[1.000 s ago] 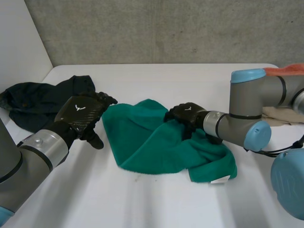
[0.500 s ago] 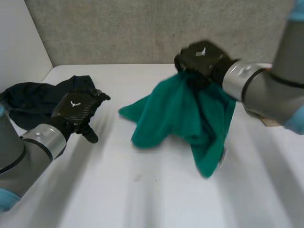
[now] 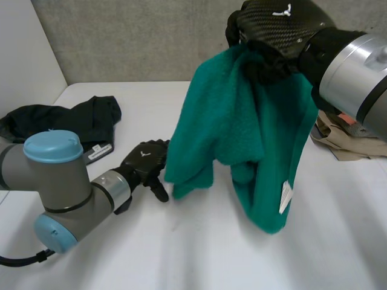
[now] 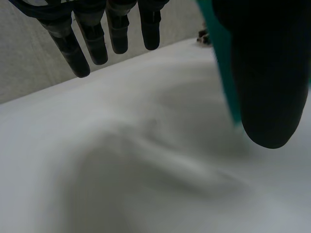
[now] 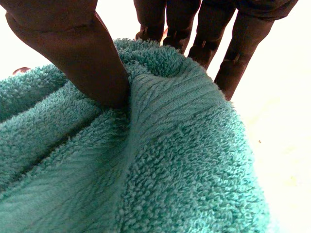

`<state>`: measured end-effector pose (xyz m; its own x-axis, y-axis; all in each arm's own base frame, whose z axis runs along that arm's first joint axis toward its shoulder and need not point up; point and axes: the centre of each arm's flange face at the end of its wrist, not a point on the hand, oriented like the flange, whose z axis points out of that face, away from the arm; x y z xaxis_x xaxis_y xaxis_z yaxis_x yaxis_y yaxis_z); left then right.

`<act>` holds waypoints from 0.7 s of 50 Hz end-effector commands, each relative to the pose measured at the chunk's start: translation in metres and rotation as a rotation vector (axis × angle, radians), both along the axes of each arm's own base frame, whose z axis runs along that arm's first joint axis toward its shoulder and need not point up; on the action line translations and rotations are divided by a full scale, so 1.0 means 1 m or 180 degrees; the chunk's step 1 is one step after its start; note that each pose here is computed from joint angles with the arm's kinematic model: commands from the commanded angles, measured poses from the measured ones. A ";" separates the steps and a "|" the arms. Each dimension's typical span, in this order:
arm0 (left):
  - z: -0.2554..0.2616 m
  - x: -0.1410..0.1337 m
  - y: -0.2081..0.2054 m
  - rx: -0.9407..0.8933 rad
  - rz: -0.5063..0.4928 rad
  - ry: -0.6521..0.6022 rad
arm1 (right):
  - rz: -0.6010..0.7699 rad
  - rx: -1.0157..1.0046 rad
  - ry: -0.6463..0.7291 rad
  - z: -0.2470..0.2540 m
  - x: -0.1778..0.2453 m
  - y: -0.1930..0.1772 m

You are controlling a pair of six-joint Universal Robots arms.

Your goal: Fold the laundry.

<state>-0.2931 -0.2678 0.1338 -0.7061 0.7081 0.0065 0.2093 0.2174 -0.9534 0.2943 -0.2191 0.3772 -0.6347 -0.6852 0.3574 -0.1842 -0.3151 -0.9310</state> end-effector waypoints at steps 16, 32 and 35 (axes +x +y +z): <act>0.023 -0.036 0.009 0.0825 -0.0037 0.1278 | -0.0051 0.0522 -0.0257 -0.032 0.001 -0.012; 0.125 0.067 0.003 -0.0173 0.0673 0.0857 | -0.0737 0.0836 0.0634 -0.067 -0.061 -0.061; 0.118 0.069 0.013 -0.0059 0.0659 0.0582 | -0.0741 0.0931 0.0971 -0.080 -0.066 -0.060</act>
<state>-0.2347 -0.2722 0.2580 -0.7927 0.5672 0.2234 -0.1551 0.1668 -0.9737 0.2392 -0.2805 0.3167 -0.7353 -0.6069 0.3017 -0.3530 -0.0370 -0.9349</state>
